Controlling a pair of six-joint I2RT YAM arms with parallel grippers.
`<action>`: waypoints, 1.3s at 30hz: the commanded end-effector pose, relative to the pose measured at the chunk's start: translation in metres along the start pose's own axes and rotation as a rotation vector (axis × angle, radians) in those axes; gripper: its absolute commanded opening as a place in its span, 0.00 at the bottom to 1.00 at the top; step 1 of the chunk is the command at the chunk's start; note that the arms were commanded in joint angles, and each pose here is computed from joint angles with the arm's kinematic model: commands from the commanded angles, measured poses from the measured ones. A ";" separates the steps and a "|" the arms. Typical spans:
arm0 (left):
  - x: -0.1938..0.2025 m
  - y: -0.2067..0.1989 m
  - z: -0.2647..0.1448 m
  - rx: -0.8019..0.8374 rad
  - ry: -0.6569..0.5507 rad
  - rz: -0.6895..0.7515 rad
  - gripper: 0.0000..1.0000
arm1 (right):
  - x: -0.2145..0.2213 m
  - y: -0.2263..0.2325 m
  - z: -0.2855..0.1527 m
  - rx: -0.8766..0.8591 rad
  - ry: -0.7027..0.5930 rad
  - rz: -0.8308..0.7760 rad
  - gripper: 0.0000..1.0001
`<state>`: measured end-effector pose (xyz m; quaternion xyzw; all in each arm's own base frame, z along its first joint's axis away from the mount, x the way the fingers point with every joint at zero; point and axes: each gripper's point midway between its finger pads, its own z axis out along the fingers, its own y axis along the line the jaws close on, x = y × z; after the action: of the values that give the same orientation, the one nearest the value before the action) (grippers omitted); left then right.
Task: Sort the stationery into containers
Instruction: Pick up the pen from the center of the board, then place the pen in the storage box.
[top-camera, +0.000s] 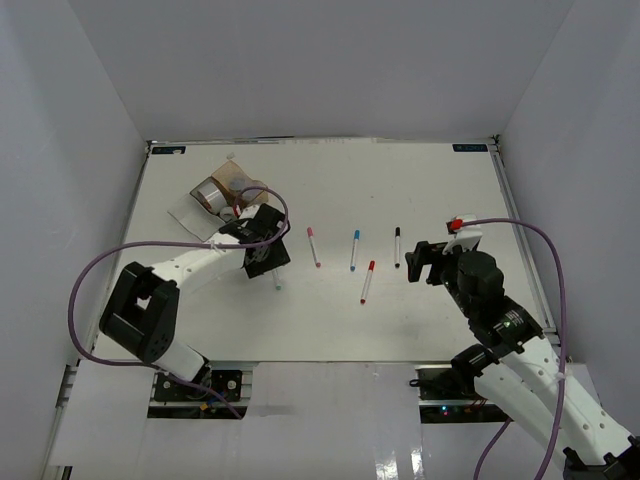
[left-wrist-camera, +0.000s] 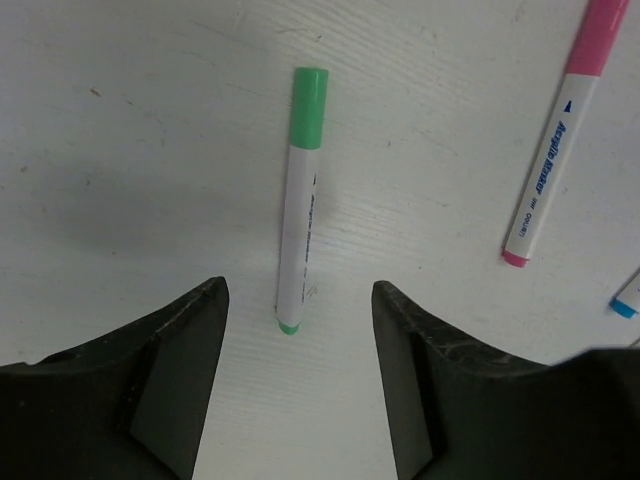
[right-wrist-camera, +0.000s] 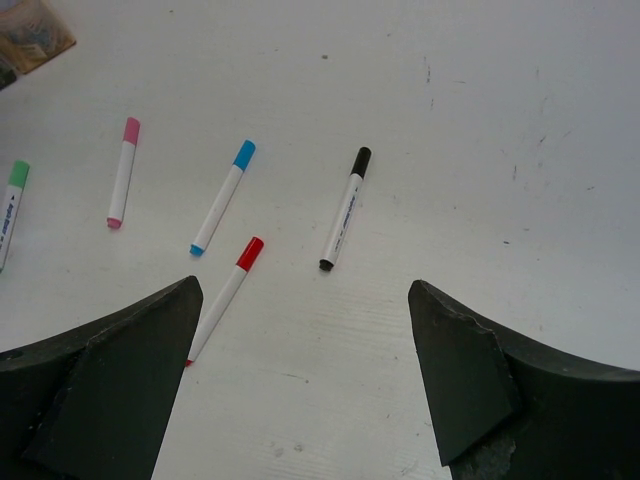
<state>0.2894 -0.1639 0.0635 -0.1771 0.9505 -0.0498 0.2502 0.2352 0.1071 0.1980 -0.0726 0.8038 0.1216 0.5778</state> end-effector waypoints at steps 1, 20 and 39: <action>-0.005 -0.001 0.006 -0.020 -0.048 -0.073 0.68 | -0.001 0.001 -0.002 -0.008 -0.016 0.012 0.90; 0.020 0.007 0.042 -0.093 0.019 -0.022 0.04 | 0.000 0.002 -0.002 -0.016 -0.016 0.007 0.90; -0.179 0.097 -0.042 -0.098 -0.263 -0.273 0.05 | -0.001 0.003 -0.003 -0.026 -0.018 0.008 0.90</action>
<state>0.3808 -0.0225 0.1569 -0.3288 0.8725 -0.0085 0.3613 0.2316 0.1079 0.1943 -0.0775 0.8043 0.1272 0.5753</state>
